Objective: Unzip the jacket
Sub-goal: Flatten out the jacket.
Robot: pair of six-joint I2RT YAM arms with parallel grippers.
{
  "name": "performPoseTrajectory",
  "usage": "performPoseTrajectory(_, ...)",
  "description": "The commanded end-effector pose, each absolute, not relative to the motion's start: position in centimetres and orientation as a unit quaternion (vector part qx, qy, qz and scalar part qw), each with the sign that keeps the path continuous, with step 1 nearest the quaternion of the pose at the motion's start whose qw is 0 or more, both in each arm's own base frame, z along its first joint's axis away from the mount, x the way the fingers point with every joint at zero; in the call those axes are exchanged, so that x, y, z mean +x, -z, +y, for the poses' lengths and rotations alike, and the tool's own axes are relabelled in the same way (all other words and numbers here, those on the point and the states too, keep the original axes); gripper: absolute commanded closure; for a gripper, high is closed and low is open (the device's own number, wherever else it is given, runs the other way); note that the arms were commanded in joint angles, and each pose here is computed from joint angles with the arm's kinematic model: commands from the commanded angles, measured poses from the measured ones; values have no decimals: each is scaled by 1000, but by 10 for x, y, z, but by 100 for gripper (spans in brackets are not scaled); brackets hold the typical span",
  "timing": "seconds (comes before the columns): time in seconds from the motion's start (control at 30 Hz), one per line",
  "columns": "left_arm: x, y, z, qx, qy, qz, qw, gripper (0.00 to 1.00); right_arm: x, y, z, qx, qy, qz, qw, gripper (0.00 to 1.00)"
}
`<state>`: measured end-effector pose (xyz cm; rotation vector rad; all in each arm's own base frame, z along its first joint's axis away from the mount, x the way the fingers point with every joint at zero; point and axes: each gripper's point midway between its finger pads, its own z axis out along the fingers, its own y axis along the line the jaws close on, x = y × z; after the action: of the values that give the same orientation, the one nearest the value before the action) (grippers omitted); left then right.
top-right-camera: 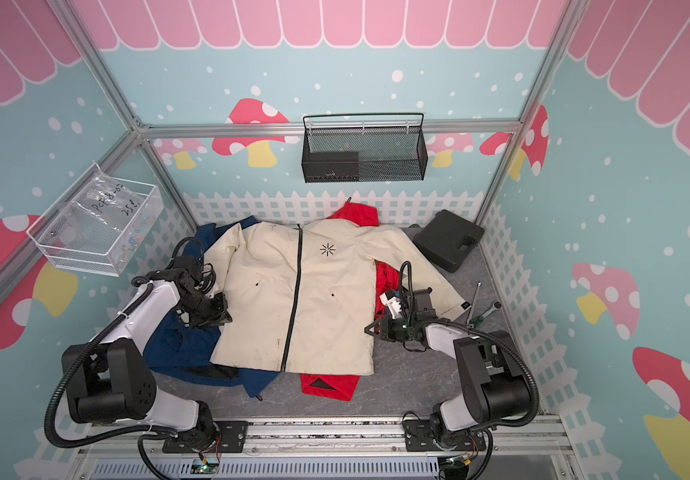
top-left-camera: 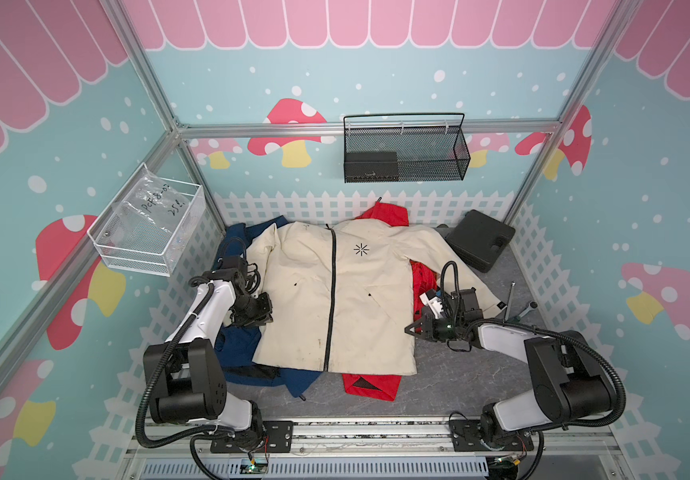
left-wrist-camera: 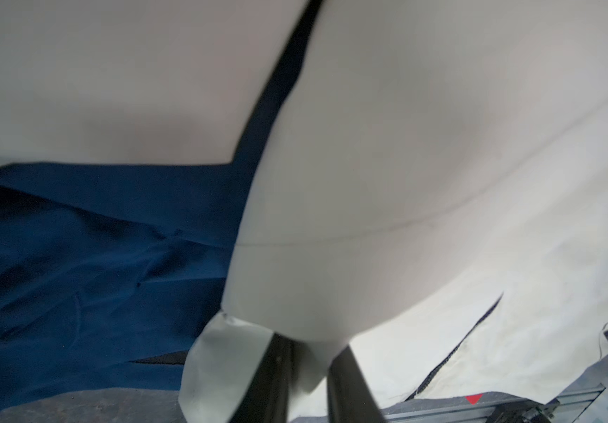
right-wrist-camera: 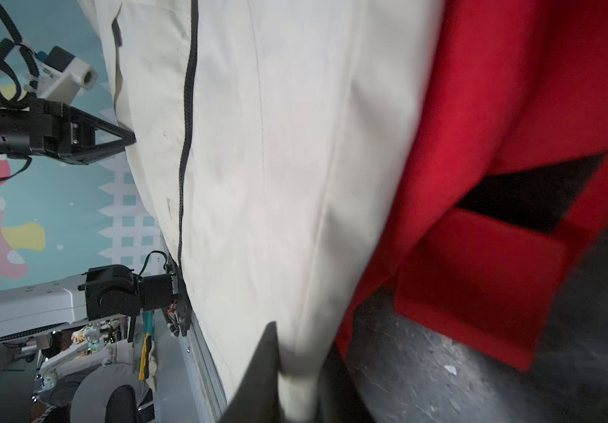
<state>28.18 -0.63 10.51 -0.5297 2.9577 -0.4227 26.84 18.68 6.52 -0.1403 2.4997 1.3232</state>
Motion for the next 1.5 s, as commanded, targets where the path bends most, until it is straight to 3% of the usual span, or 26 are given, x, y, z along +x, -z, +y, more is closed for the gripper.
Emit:
performPoseTrajectory(0.0,283,-113,-13,-160,153,973,61,99,273,-72,182,-51,-435,883,169,95)
performPoseTrajectory(0.07,279,-120,-17,-161,160,972,59,100,276,-75,172,-49,-398,898,182,100)
performPoseTrajectory(0.33,252,-167,-47,-180,163,967,80,100,282,-94,119,1,-307,924,227,100)
performPoseTrajectory(0.6,220,-150,-83,-167,167,971,29,100,280,-109,64,96,-281,918,264,100)
performPoseTrajectory(0.83,193,-144,-77,-164,131,978,-5,100,258,-103,55,124,-269,923,245,100)
performPoseTrajectory(1.1,168,-162,-54,-163,81,983,9,100,238,-103,52,132,-254,933,216,100)
performPoseTrajectory(1.47,132,-112,-45,-232,87,967,-58,100,240,-89,49,141,-243,938,201,100)
